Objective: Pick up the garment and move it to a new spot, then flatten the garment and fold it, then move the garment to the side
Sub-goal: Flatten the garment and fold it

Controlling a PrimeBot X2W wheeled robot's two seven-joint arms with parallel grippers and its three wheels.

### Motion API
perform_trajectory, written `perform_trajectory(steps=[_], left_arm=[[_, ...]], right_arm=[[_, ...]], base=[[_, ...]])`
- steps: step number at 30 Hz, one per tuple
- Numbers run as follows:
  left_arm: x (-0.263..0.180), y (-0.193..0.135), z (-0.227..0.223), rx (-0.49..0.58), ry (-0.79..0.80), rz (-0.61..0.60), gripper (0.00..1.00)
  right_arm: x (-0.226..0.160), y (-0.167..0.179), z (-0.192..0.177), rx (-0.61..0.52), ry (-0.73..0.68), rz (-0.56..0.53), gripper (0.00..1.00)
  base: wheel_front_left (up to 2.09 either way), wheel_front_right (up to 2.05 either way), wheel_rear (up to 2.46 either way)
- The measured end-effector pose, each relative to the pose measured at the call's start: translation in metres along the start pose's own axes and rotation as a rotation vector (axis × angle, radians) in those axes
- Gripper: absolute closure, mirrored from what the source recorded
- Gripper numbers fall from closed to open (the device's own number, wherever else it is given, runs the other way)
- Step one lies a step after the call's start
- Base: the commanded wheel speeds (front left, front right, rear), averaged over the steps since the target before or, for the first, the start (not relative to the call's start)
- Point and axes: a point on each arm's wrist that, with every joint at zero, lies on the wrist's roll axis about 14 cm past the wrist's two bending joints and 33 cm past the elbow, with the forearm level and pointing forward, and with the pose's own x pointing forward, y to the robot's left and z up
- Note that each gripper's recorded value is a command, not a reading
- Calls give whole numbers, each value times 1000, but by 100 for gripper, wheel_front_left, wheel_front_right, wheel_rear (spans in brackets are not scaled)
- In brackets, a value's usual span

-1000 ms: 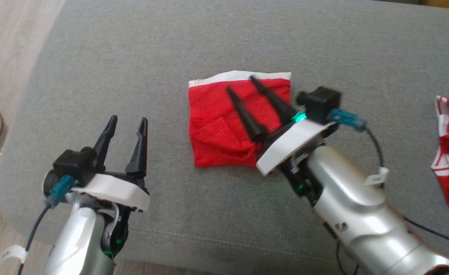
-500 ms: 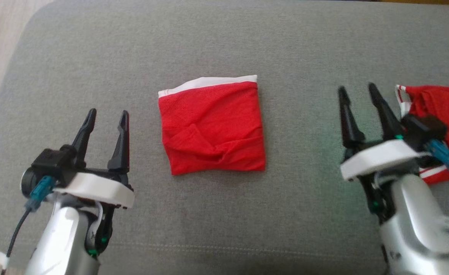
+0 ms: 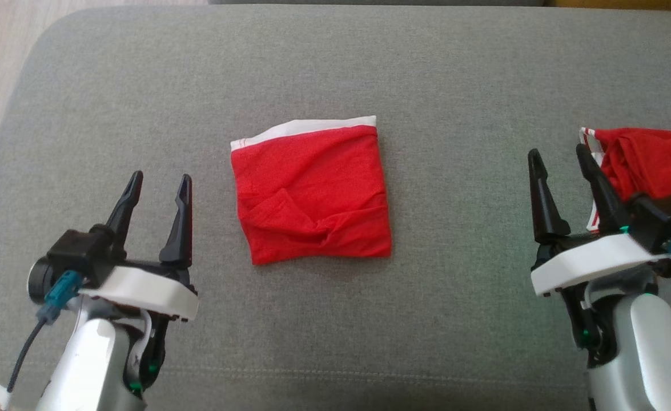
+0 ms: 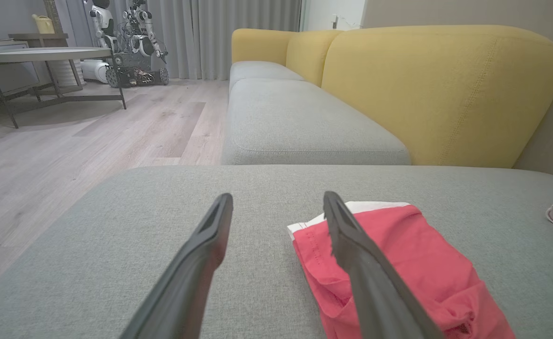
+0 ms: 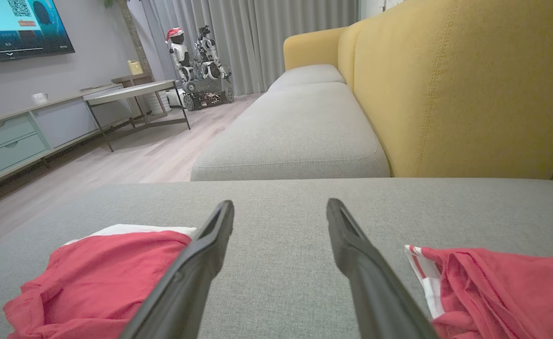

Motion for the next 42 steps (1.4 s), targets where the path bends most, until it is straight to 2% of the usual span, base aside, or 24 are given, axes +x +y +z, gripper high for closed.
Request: perform_trajectory(steps=[9,10,11,12,13,16,19,26,30,35,42], left_arm=[[-3,2,-1,3,6,9,0],[-3,3,-1,4,5,10,0],[-4,3,-1,4,5,10,0],[-4,3,-1,4,5,11,0],[-5,3,-1,5,5,12,0],[-7,4,-1,6,6,15,0],[-9,6,-1,8,8,20,0],[-11,14,-6,13,25,41,0],[-8,19,-5,11,17,56,0],[-8,26,-11,7,30,78,0],[-10,30,-18,1,47,94,0]], right_arm=[[1,2,6,0,-11,6,0],[1,2,5,0,-9,6,6],[0,2,4,1,-4,6,54],[-1,2,2,2,1,5,88],[-1,2,1,3,3,3,100],[1,5,-1,5,15,12,100],[7,23,-11,11,49,66,100],[36,115,-42,6,171,348,100],[41,155,-75,8,278,476,100],[40,184,-112,9,393,582,100],[24,215,-132,12,478,702,100]], base=[[0,0,0],[0,0,0],[0,0,0],[0,0,0],[0,0,0],[0,0,0],[0,0,0],[0,0,0],[0,0,0],[0,0,0],[0,0,0]])
